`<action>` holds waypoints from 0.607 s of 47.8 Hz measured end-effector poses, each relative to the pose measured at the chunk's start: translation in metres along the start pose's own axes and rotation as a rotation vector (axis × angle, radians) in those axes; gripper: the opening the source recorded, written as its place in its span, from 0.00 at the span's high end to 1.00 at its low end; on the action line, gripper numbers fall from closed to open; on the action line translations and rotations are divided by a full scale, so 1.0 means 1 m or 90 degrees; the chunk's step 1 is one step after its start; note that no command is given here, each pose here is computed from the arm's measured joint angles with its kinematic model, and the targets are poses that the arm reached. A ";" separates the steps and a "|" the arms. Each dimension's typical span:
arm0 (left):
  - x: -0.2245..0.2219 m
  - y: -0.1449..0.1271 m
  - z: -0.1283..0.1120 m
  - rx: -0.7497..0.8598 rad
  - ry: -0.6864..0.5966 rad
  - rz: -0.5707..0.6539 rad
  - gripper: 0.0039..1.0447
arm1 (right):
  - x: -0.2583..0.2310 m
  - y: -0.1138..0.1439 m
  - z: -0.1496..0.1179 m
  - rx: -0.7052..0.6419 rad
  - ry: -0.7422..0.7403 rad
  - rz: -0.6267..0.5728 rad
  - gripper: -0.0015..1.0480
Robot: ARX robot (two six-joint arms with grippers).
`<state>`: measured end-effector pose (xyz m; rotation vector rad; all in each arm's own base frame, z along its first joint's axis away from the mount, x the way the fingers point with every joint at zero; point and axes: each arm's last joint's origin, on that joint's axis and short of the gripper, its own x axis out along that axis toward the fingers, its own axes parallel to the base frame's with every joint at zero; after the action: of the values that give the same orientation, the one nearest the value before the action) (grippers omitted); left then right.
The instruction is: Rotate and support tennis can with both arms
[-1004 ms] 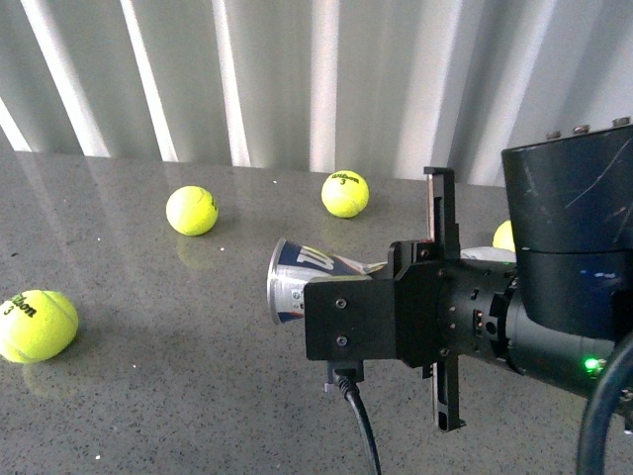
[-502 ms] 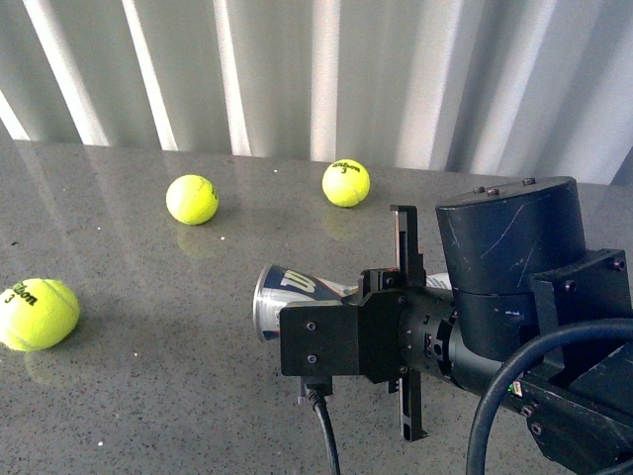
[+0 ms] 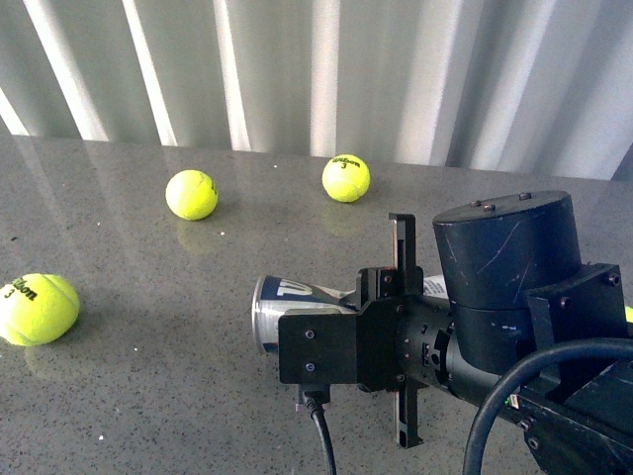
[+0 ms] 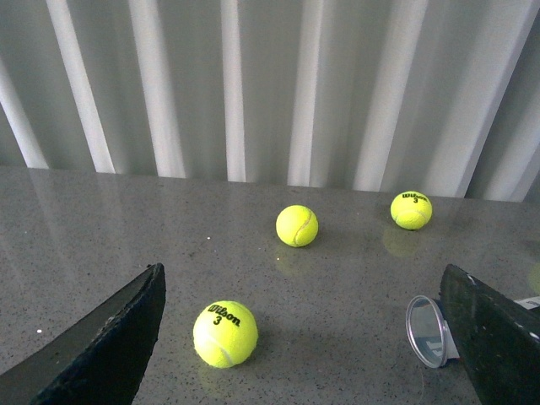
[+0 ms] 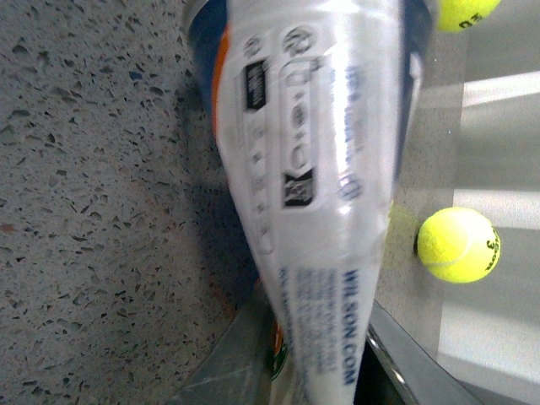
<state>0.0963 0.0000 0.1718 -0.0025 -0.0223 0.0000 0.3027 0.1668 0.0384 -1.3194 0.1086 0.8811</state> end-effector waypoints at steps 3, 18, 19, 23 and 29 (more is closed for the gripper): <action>0.000 0.000 0.000 0.000 0.000 0.000 0.06 | -0.002 -0.001 0.002 0.010 0.002 0.005 0.66; 0.000 0.000 0.000 0.000 0.000 0.000 0.06 | -0.025 -0.016 0.021 0.078 0.002 0.034 0.07; 0.000 0.000 0.000 0.000 0.000 0.000 0.06 | -0.027 -0.017 0.023 0.087 0.001 0.037 0.05; 0.000 0.000 0.000 0.000 0.000 0.000 0.06 | -0.034 -0.022 0.027 0.103 -0.001 0.042 0.07; 0.000 0.000 0.000 0.000 0.000 0.000 0.06 | -0.045 -0.029 0.031 0.132 0.000 0.046 0.07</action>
<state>0.0963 0.0000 0.1718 -0.0021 -0.0223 -0.0004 0.2771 0.1716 0.0950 -1.1274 0.2424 0.9062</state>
